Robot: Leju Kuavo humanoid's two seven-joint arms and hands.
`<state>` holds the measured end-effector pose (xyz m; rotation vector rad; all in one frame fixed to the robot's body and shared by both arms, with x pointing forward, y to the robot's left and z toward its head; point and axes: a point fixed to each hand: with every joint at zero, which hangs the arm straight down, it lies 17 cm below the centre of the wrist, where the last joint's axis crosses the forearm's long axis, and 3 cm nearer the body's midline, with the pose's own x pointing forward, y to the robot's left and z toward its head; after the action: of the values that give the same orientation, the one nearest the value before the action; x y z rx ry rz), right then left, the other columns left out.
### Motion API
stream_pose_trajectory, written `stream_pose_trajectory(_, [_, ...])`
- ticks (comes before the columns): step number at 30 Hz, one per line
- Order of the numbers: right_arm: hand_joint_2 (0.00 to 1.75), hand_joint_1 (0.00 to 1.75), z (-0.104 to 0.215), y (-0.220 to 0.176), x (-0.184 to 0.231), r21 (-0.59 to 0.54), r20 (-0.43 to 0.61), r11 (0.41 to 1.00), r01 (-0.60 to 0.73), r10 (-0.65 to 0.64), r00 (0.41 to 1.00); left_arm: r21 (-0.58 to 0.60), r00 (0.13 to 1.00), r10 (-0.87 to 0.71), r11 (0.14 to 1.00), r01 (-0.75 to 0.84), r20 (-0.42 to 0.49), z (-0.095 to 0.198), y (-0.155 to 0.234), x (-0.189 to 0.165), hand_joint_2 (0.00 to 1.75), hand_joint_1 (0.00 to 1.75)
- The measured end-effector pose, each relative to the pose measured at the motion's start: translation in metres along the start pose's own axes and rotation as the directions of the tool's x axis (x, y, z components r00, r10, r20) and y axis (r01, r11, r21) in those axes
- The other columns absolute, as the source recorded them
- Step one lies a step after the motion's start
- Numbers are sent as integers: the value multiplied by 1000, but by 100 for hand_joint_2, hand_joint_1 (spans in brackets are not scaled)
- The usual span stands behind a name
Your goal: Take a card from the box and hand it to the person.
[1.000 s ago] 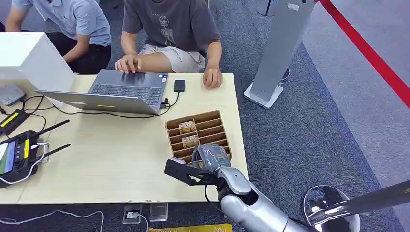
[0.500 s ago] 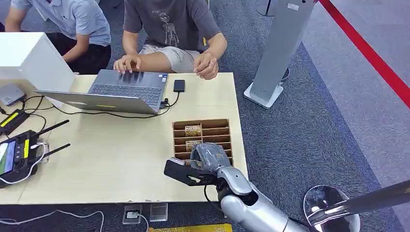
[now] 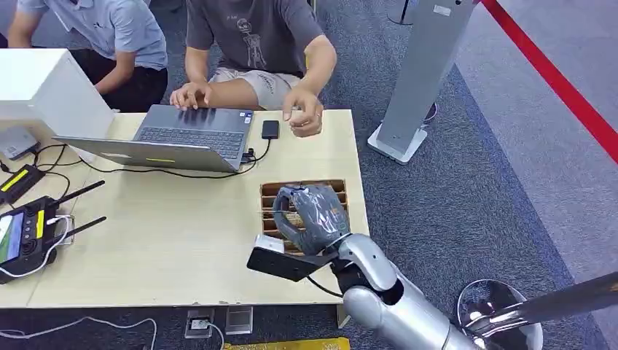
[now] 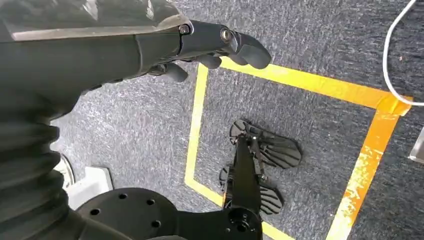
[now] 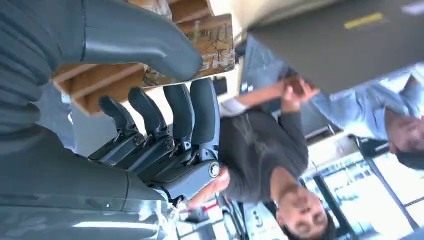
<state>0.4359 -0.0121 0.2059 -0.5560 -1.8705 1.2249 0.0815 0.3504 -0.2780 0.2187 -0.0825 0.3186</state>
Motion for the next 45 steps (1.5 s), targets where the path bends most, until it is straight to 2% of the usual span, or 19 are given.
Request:
stream_pose_trajectory(5, [175,155,-22,-32,-13,-51,11,996,-71,71,997,-16,1000,-22,1000,22,11,1,-3,2,175,0])
stream_pose_trajectory(10, [175,155,-57,-62,-36,-78,13,994,-79,80,997,-33,998,-51,998,52,32,1,-7,5,175,0])
stream_pose_trajectory(15, [175,155,-93,-103,-93,-124,-80,985,-116,107,991,-40,997,-61,997,63,45,2,-8,6,175,0])
stream_pose_trajectory(17, [175,155,-104,-113,-113,-107,-121,983,-148,135,983,-37,997,-60,997,62,49,1,-7,8,175,0])
stream_pose_trajectory(20, [175,155,-115,-129,-137,-91,-178,977,-191,172,969,-31,997,-58,998,59,46,1,-4,8,175,0])
stream_pose_trajectory(24, [175,155,-118,-132,-159,-53,-242,971,-235,216,946,-25,998,-61,998,62,34,0,0,7,175,0])
stream_pose_trajectory(25, [175,0,-117,-128,-164,-38,-254,969,-245,228,940,-25,998,-62,998,63,34,0,0,7,175,0])
stream_pose_trajectory(38, [175,0,-114,-108,-172,-3,-270,966,-259,248,930,-35,996,-75,996,77,47,0,1,9,175,0])
stream_pose_trajectory(45, [175,0,-117,-115,-165,-59,-248,985,-164,145,958,-33,997,-62,997,64,40,0,2,8,175,0])
